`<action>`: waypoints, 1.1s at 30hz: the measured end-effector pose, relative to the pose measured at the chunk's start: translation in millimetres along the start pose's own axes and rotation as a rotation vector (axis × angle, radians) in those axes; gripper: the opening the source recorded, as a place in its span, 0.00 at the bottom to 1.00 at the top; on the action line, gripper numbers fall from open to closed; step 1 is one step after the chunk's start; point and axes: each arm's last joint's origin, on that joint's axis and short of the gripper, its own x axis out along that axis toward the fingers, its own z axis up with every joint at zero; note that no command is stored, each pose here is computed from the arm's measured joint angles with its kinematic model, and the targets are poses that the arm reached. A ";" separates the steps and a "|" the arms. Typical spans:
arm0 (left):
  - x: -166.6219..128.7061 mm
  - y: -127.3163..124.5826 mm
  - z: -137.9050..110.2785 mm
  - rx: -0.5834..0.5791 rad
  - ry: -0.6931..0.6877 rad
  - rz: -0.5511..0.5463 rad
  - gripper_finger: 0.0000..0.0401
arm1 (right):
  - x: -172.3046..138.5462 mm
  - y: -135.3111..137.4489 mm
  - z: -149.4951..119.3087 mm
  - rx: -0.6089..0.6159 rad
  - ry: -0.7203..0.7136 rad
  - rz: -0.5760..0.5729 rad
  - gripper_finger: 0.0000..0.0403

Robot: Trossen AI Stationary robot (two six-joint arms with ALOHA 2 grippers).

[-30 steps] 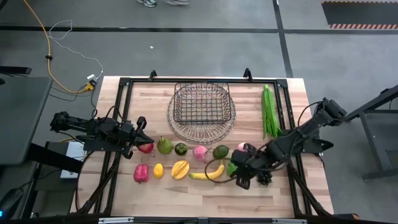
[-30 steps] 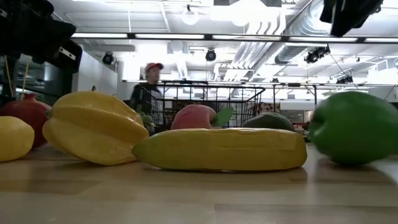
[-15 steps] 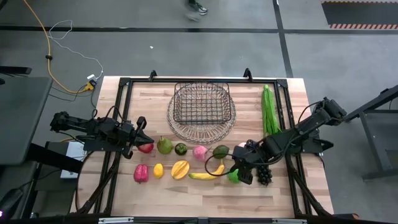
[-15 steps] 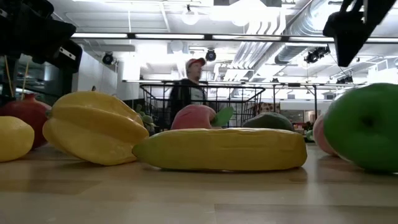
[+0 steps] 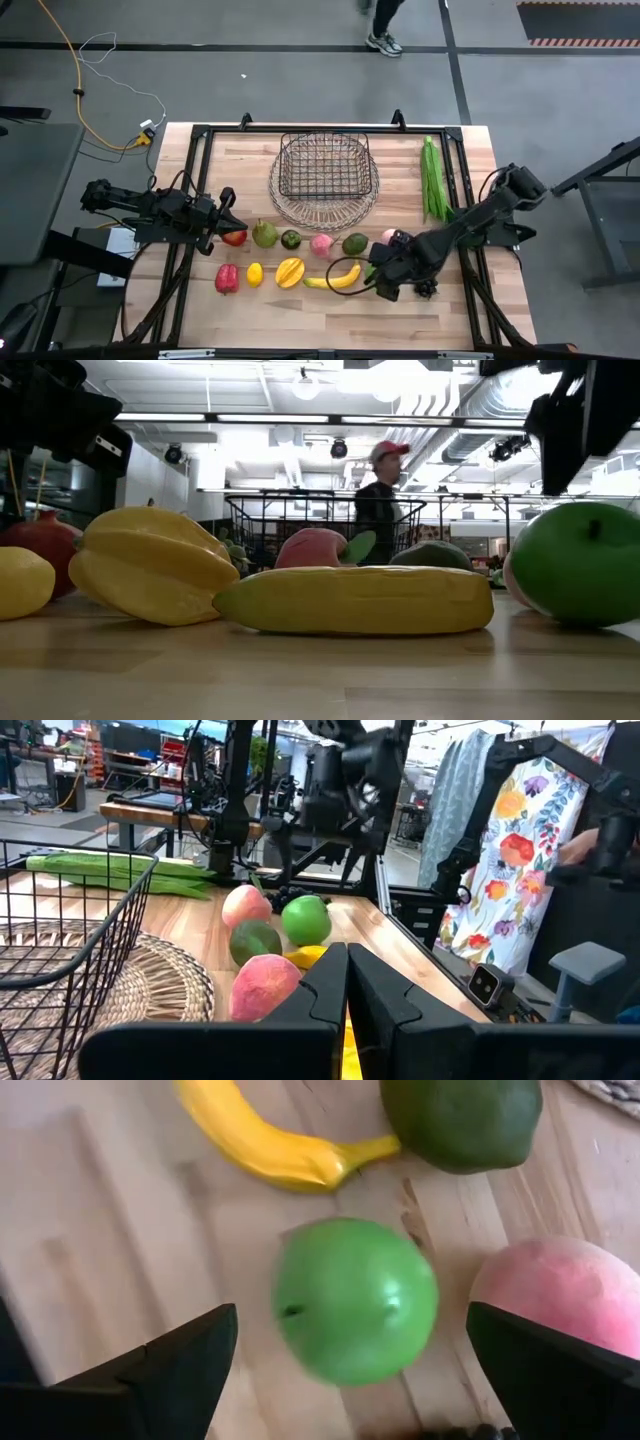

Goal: Build produce basket
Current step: Put the green apple into the black wire basket

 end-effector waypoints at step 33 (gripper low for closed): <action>0.0 0.0 0.0 0.000 0.000 0.000 0.00 | 38.9 6.4 -2.4 -0.083 0.061 -0.139 0.80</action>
